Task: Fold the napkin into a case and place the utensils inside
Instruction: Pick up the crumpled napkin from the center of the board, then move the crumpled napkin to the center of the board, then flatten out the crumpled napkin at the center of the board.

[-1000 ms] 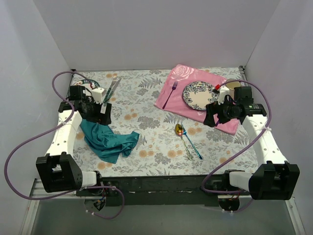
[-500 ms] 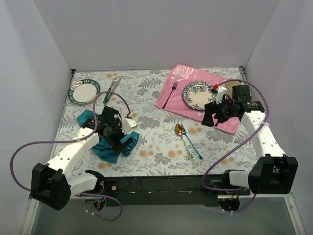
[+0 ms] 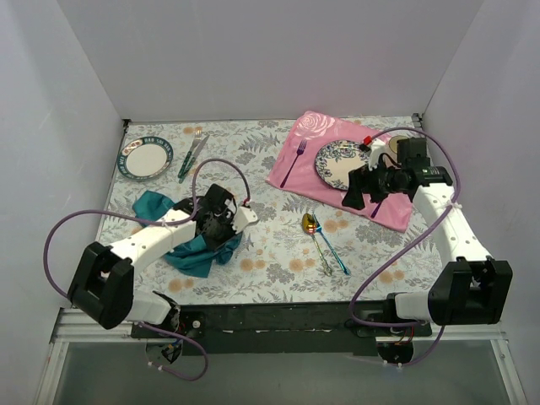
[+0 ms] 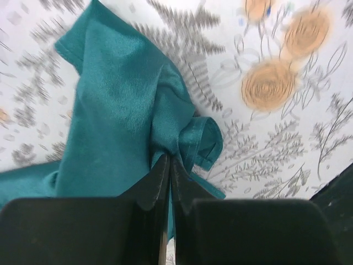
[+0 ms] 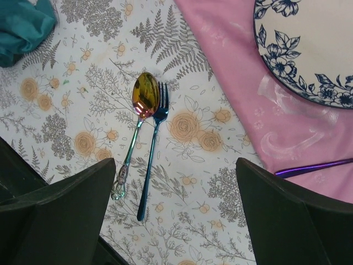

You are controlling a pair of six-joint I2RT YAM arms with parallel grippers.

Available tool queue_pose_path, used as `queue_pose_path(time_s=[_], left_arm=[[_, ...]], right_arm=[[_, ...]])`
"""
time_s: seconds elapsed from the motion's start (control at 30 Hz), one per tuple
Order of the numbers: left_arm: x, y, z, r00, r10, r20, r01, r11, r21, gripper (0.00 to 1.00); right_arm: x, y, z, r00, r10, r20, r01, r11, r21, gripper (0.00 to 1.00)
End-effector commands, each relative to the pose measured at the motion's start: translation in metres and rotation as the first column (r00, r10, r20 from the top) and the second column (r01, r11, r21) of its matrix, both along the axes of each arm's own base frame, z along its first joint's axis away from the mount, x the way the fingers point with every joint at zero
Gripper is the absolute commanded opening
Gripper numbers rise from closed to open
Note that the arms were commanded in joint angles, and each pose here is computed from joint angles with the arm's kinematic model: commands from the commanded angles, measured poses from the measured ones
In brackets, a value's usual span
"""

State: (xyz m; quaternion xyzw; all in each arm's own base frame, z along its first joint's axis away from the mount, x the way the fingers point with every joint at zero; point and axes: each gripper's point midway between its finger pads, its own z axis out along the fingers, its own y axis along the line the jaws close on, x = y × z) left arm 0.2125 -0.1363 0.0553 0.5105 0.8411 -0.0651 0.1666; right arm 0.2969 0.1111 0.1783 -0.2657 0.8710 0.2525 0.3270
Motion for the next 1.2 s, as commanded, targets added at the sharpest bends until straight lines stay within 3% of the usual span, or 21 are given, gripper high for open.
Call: queue_pose_path(time_s=[0.0, 0.23, 0.3, 0.37, 0.4, 0.5, 0.7, 0.8, 0.93, 1.17], left_arm=[[0.041, -0.047, 0.053, 0.993, 0.025, 0.117, -0.002, 0.981, -0.193, 0.0], [0.067, -0.085, 0.112, 0.986, 0.114, 0.118, -0.058, 0.914, -0.402, 0.0], [0.08, -0.076, 0.124, 0.981, 0.168, 0.095, -0.106, 0.88, -0.463, 0.0], [0.088, -0.047, 0.117, 0.973, 0.227, 0.043, -0.184, 0.876, -0.445, 0.02], [0.091, -0.035, 0.112, 0.967, 0.253, 0.024, -0.218, 0.873, -0.436, 0.38], [0.101, 0.013, 0.105, 0.931, 0.364, -0.018, -0.334, 0.83, -0.447, 0.88], [0.093, 0.052, 0.103, 0.898, 0.433, -0.077, -0.416, 0.779, -0.469, 0.89], [0.081, 0.06, 0.1, 0.892, 0.434, -0.13, -0.44, 0.763, -0.474, 0.88], [0.077, 0.073, 0.099, 0.877, 0.456, -0.149, -0.469, 0.746, -0.472, 0.87], [0.075, 0.113, 0.093, 0.821, 0.539, -0.189, -0.559, 0.688, -0.463, 0.87]], right_arm=[[0.017, 0.022, 0.024, 0.99, 0.084, 0.116, -0.087, 0.996, 0.02, 0.99], [0.016, 0.072, 0.018, 0.969, 0.212, 0.128, -0.214, 0.977, 0.003, 0.98], [0.008, 0.097, 0.012, 0.955, 0.273, 0.118, -0.275, 0.961, 0.003, 0.97], [0.003, 0.117, 0.007, 0.945, 0.312, 0.102, -0.314, 0.949, 0.013, 0.95], [-0.006, 0.133, 0.005, 0.931, 0.352, 0.1, -0.355, 0.935, 0.013, 0.93], [-0.02, 0.162, -0.004, 0.897, 0.428, 0.11, -0.43, 0.903, -0.01, 0.88], [-0.045, 0.192, -0.025, 0.815, 0.558, 0.156, -0.543, 0.829, -0.132, 0.61], [-0.054, 0.201, -0.044, 0.775, 0.613, 0.154, -0.575, 0.785, -0.229, 0.52], [-0.058, 0.195, -0.08, 0.736, 0.674, 0.065, -0.62, 0.708, -0.338, 0.47], [-0.052, 0.178, -0.114, 0.744, 0.669, -0.005, -0.6, 0.664, -0.445, 0.52]])
